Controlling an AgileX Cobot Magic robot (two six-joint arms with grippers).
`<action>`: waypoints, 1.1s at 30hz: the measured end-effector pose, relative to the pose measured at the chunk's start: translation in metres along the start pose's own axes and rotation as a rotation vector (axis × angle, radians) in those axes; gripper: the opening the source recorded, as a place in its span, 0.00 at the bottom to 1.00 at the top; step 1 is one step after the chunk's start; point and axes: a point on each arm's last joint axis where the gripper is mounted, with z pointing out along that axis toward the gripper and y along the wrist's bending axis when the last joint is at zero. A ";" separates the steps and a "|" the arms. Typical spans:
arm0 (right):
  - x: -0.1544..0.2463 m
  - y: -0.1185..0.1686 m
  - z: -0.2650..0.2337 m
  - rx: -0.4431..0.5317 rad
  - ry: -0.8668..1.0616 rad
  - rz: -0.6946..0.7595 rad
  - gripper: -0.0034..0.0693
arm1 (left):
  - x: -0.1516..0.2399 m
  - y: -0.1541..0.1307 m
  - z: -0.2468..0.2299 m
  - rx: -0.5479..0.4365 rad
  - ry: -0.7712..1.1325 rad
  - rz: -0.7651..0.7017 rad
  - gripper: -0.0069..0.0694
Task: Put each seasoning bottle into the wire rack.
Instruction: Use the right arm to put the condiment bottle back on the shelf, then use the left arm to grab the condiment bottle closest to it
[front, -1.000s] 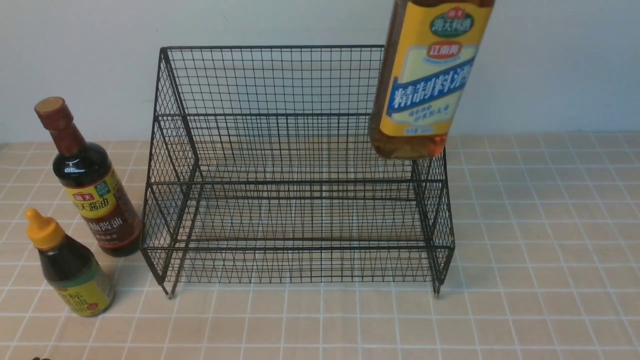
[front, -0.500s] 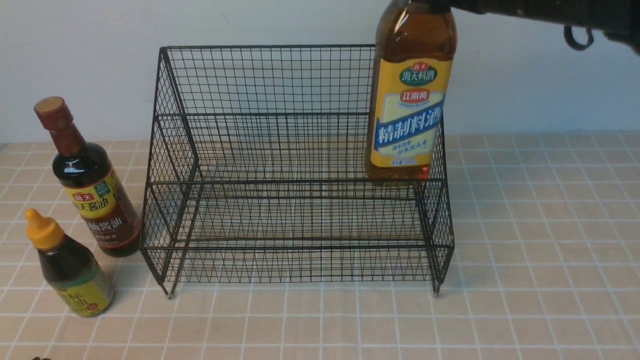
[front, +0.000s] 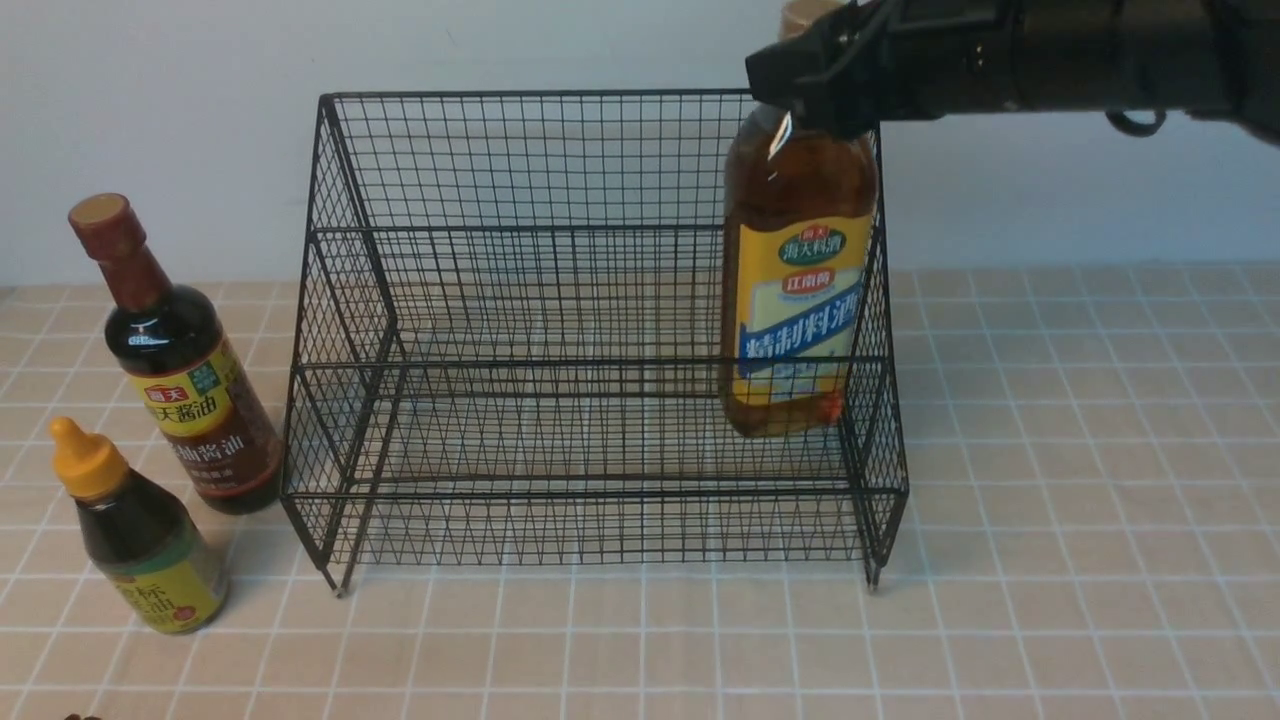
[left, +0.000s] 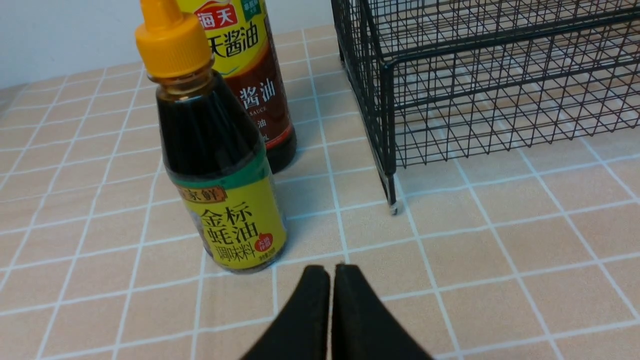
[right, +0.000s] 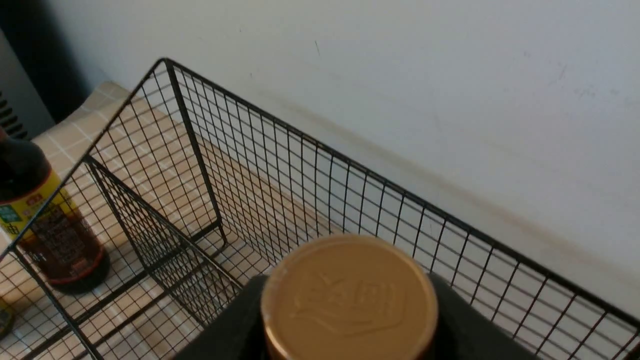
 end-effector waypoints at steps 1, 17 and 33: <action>0.001 0.000 0.001 0.000 0.002 0.003 0.50 | 0.000 0.000 0.000 0.000 0.000 0.000 0.08; 0.013 -0.001 0.012 -0.031 0.080 0.024 0.55 | 0.000 0.000 0.000 0.000 0.000 0.000 0.08; -0.065 0.014 -0.116 0.110 -0.241 0.079 0.47 | 0.000 0.000 0.000 0.000 0.000 0.000 0.08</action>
